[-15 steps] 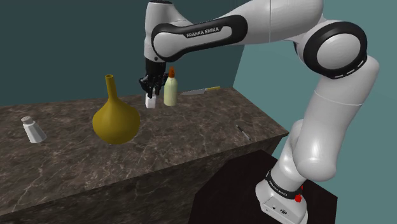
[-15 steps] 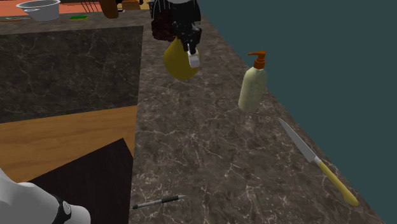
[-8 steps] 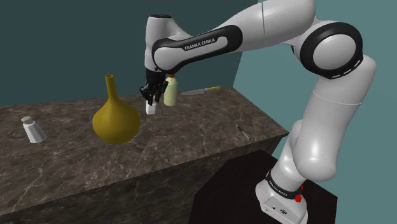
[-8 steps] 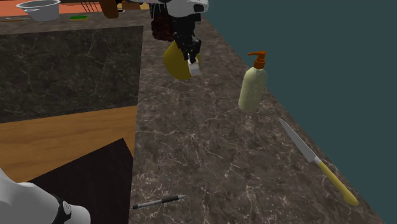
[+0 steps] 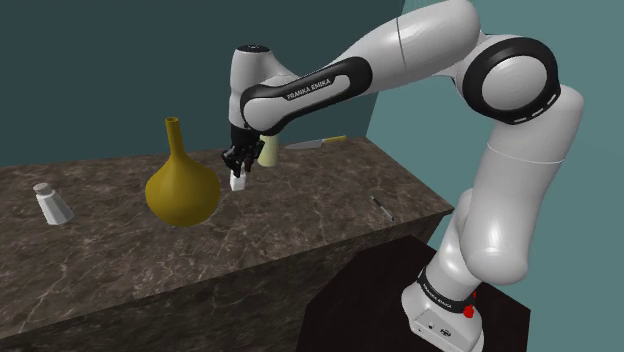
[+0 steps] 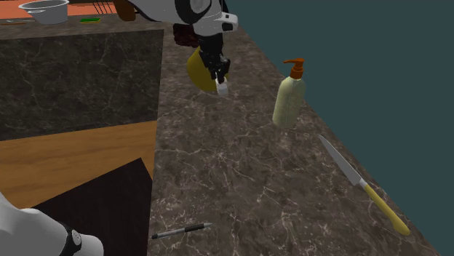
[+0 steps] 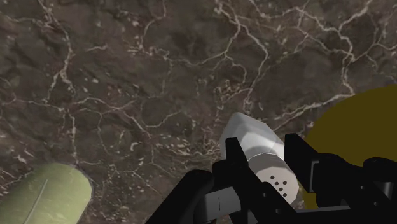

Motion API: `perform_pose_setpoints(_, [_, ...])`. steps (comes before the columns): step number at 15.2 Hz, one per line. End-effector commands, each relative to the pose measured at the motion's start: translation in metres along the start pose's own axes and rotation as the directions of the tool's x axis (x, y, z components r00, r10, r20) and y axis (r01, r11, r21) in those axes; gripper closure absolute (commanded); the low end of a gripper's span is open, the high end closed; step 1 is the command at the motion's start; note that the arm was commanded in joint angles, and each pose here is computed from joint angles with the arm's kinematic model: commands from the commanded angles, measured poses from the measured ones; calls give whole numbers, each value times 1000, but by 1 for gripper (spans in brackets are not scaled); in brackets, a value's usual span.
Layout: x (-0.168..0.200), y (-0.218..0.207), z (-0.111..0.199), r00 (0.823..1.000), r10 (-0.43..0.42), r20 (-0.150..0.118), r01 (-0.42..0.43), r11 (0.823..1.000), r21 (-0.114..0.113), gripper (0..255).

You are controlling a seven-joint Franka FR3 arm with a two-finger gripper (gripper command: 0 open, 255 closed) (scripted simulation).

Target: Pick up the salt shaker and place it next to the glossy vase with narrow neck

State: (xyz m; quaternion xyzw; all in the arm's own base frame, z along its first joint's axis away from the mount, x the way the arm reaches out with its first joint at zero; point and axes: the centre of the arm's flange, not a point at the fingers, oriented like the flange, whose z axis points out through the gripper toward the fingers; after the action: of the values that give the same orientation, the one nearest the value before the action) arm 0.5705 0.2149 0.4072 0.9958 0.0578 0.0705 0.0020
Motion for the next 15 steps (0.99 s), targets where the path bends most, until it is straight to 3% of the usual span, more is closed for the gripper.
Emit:
perform_pose_setpoints(1, [-1, -1, 11, 1000, 0, -1, 0, 1000, 0, 255])
perform_pose_setpoints(5, [-5, -1, 36, 1000, 0, -1, 0, 1000, 0, 255])
perform_pose_setpoints(13, [-5, -1, 36, 1000, 0, -1, 0, 1000, 0, 255])
perform_pose_setpoints(14, [-5, -1, 36, 1000, 0, -1, 0, 1000, 0, 0])
perform_pose_setpoints(15, [-5, -1, 36, 1000, 0, -1, 0, 1000, 0, 0])
